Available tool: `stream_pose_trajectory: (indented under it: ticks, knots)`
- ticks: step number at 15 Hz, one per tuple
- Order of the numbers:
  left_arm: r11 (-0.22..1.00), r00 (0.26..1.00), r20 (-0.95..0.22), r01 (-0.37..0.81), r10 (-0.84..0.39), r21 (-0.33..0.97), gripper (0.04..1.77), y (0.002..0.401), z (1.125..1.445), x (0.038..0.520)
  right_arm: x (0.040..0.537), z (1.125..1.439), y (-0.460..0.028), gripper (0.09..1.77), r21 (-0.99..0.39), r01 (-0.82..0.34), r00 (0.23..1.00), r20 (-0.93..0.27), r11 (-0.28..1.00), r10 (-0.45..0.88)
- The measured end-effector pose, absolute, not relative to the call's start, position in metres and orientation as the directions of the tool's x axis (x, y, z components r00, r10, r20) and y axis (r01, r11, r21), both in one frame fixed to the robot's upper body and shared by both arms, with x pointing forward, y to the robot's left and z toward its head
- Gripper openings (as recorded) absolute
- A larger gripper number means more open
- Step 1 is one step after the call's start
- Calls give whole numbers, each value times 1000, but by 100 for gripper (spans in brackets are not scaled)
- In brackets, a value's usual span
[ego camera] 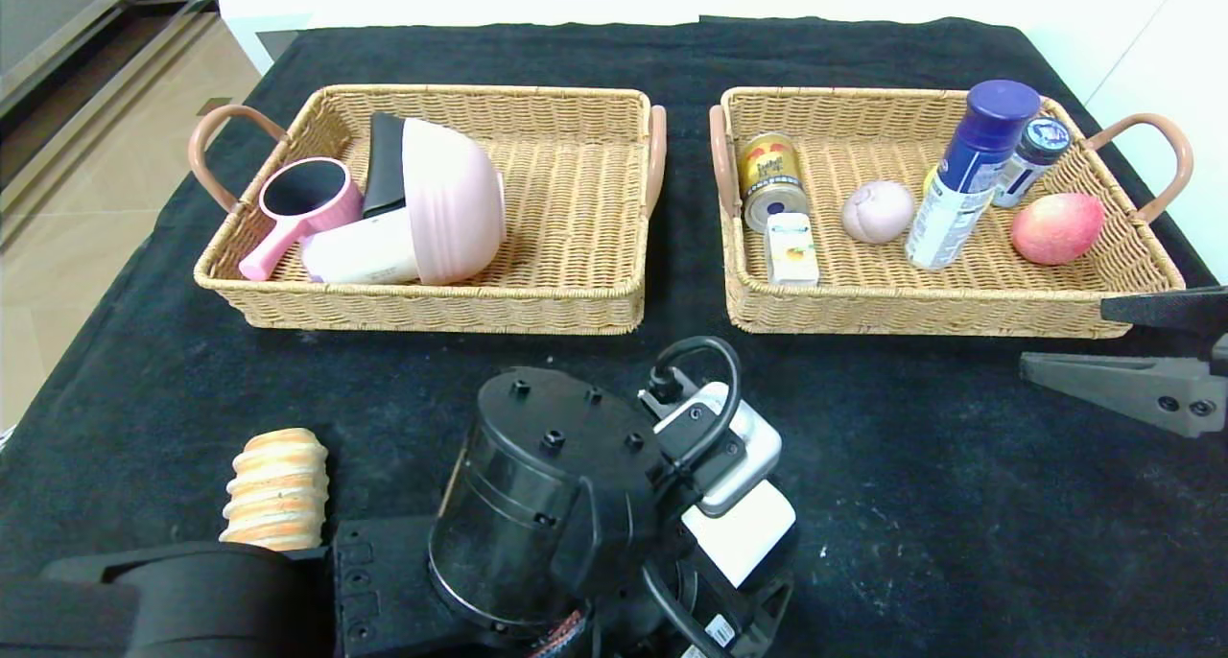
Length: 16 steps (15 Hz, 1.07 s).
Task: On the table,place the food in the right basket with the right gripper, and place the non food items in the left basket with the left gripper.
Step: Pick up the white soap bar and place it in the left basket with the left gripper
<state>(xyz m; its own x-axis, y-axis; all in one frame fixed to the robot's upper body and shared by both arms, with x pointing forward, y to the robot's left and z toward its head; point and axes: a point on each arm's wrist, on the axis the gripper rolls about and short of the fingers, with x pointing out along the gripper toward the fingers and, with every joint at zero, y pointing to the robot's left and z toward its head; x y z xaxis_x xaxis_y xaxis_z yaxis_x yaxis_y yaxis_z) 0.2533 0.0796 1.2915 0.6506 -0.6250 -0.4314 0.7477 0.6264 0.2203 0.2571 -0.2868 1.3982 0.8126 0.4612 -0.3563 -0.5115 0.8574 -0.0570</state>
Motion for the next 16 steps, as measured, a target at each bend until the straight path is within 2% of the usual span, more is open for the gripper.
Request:
stream_pose_trajectory:
  ticks: [5,14,16]
  knots:
    - [621,665,-378,743,-644,250,172,72,1279,253,257,1398,-287,171,-57,-512,812,-357,857,461]
    - [598,662,-418,746,-622,294,172,69,1261,252,257,1398,-287,171,-57,-512,813,-356,857,461]
    - [597,668,-395,743,-631,303,172,68,1260,253,257,1398,-287,171,-57,-512,812,-357,857,461]
